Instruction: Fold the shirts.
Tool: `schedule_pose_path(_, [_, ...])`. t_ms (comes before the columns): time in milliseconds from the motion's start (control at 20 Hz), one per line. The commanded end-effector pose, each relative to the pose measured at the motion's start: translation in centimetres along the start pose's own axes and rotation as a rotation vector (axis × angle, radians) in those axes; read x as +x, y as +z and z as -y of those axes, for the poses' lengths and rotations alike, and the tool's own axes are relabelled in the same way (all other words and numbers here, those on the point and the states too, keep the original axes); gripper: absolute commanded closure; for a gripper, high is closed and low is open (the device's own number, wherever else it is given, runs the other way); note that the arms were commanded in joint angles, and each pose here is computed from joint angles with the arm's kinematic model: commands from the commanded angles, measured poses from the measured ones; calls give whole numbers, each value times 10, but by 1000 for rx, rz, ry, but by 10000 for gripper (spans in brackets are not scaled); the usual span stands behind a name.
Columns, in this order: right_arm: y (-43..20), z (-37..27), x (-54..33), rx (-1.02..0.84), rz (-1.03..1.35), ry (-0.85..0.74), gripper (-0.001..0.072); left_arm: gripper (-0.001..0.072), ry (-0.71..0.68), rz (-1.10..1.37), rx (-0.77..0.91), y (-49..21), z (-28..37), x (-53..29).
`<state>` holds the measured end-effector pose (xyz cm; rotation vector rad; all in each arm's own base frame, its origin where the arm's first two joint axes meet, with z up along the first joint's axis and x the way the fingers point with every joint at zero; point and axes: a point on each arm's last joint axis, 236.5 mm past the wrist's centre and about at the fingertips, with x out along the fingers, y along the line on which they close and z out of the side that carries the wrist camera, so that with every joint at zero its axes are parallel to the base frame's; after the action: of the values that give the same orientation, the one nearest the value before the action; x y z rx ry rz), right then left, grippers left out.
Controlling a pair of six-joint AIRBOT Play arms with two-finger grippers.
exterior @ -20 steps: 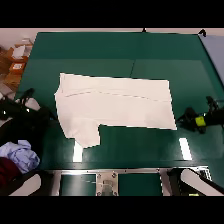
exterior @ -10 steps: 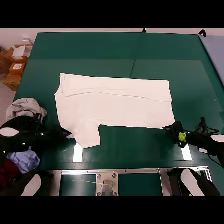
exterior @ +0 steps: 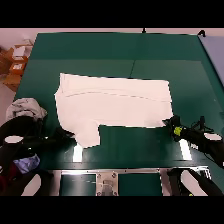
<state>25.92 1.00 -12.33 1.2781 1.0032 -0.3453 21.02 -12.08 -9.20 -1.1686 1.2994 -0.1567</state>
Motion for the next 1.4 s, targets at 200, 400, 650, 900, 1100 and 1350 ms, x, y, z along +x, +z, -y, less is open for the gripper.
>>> schedule_pose_path(200, [4, -3, 5, 17, 2, -2, 520, 681, 8, 181, 63, 25, 20, 24])
schedule_pose_path(400, [-6, -12, 1, -94, -61, 19, 698, 686, 9, 77, 179, 9, 42, 20])
schedule_pose_path(650, [18, -14, -23, -187, -90, -36, 700, 687, 222, -128, 319, -16, 34, -7])
schedule_pose_path(900, [26, -9, -44, -210, -133, -95, 700, 687, 324, -148, 438, -4, 66, -47])
schedule_pose_path(1100, [39, -60, -58, -243, -113, 12, 700, 687, 266, -67, 496, 15, 110, -58])
schedule_pose_path(1350, [77, -151, -59, -353, -9, 117, 700, 687, 247, -55, 569, 66, 153, -42])
